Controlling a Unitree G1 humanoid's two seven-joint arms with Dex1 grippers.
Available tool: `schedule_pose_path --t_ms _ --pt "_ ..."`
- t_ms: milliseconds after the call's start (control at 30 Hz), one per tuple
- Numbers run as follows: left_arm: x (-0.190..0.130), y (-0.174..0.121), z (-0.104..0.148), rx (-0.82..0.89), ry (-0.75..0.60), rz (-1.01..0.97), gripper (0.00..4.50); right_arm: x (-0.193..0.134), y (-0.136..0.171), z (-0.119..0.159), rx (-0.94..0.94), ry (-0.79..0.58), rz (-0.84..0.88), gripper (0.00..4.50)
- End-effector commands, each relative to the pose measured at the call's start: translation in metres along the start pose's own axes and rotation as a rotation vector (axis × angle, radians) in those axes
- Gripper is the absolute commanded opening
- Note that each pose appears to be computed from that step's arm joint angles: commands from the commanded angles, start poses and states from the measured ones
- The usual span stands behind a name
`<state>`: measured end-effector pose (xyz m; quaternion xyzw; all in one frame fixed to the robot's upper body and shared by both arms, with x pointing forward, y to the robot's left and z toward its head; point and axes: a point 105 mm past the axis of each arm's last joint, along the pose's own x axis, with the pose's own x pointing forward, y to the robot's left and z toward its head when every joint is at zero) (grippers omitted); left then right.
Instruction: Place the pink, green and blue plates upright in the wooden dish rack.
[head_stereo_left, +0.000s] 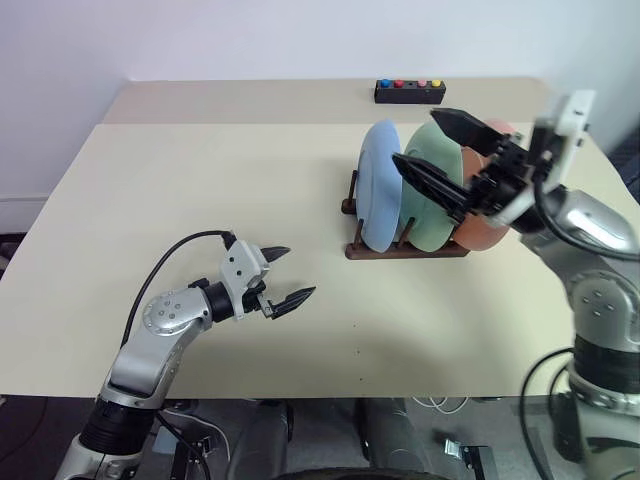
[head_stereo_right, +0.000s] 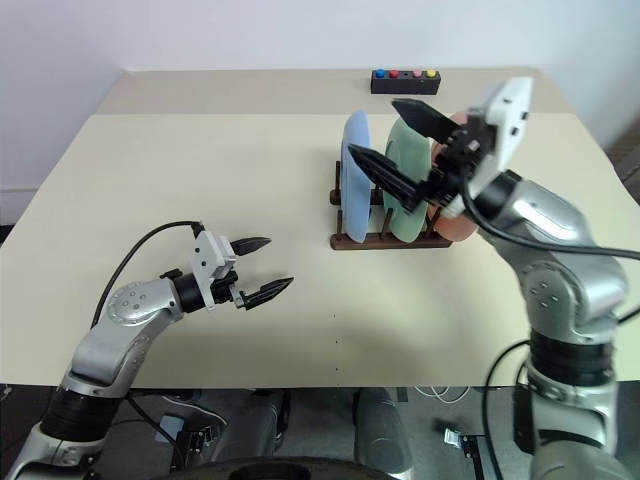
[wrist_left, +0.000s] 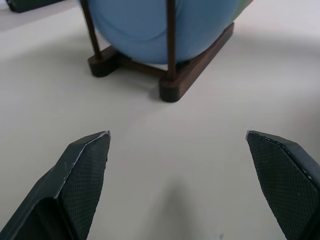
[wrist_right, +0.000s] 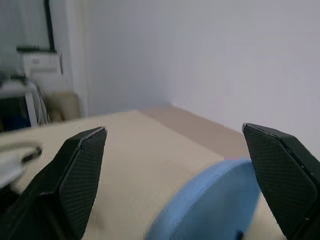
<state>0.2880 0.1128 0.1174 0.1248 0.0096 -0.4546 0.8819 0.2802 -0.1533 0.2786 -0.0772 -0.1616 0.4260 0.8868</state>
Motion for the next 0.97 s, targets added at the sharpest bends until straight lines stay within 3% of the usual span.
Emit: schedule_pose_path --t_ms 33,300,500,667,967 --pt "-0.006 0.011 0.008 0.051 -0.023 0.038 4.5 -0.027 0.004 0.007 -0.087 0.047 0.04 4.44" --pt "-0.026 0.028 -0.005 0.062 0.029 0.1 4.5 -0.106 -0.012 -0.036 -0.075 0.326 -0.095 4.44" --pt "-0.031 0.031 -0.014 0.054 0.057 0.111 4.5 -0.138 -0.02 -0.065 -0.009 0.389 -0.214 4.44" --pt "-0.041 0.038 -0.024 0.034 0.084 0.142 4.5 -0.152 -0.022 -0.083 0.035 0.41 -0.279 4.44" --pt "-0.043 0.038 -0.028 0.03 0.092 0.144 4.5 -0.153 -0.024 -0.093 0.021 0.417 -0.3 4.44"
